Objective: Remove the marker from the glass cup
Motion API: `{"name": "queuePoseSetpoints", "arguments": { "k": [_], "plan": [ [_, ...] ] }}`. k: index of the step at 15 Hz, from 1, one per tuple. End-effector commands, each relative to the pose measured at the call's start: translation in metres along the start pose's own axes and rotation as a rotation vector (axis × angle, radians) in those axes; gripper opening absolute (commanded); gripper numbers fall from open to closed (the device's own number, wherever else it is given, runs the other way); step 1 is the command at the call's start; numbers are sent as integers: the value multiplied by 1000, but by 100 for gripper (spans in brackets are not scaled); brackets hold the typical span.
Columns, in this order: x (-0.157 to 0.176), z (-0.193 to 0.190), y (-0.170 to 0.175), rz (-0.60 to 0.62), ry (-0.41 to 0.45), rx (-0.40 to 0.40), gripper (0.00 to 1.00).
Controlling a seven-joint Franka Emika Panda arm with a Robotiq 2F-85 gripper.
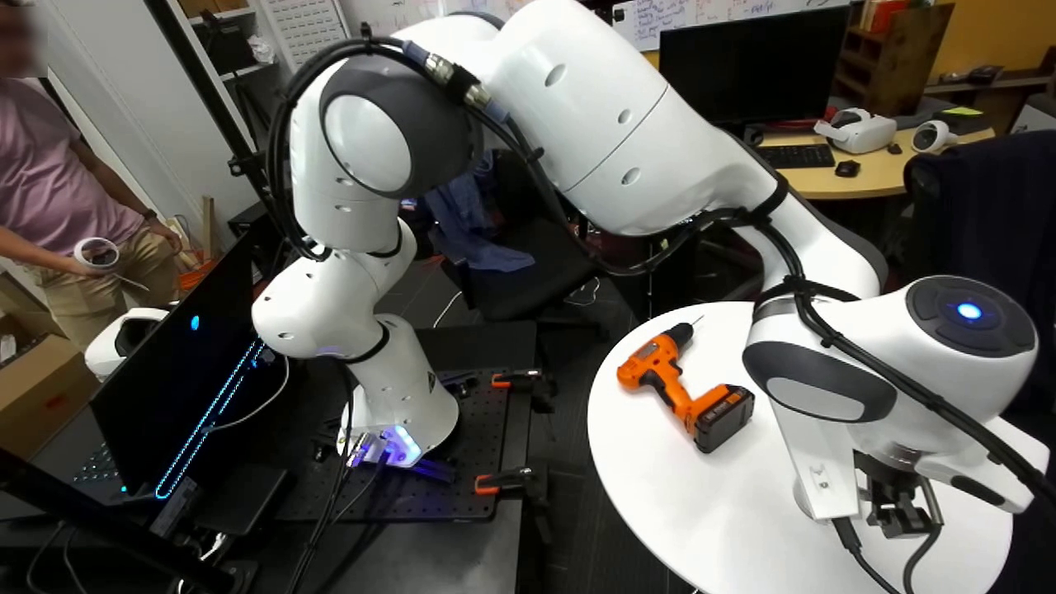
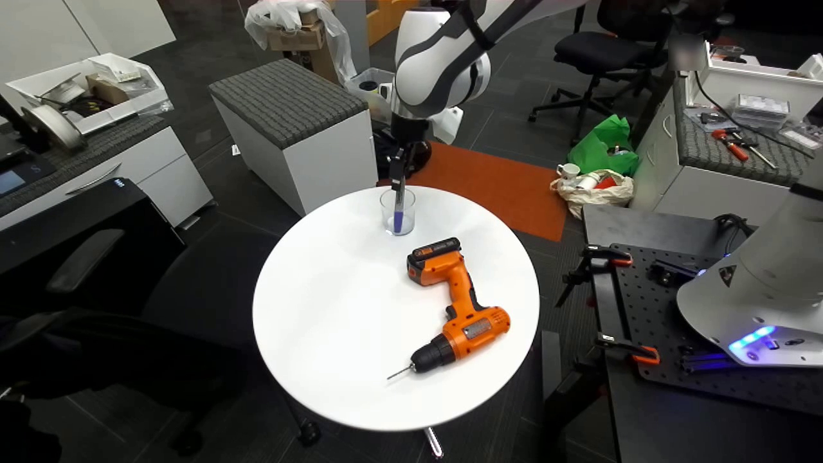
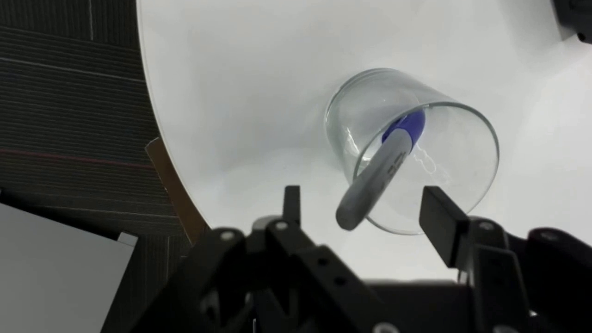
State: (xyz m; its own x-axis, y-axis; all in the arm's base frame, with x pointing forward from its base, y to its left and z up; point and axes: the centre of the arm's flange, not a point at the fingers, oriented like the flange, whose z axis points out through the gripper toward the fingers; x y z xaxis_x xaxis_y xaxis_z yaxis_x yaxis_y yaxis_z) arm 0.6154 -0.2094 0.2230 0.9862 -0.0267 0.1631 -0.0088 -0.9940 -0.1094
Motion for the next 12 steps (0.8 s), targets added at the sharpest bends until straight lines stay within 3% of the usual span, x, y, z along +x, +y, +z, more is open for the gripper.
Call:
{"name": "queuePoseSetpoints", "arguments": {
  "k": [1, 5, 6, 8, 12],
  "plan": [
    [2, -2, 4, -13, -1, 16, 44],
    [0, -3, 6, -4, -1, 14, 24],
    [-1, -4, 6, -3, 0, 13, 26],
    [-1, -7, 6, -2, 8, 13, 10],
    [-1, -14, 3, -7, 20, 10, 5]
  ]
}}
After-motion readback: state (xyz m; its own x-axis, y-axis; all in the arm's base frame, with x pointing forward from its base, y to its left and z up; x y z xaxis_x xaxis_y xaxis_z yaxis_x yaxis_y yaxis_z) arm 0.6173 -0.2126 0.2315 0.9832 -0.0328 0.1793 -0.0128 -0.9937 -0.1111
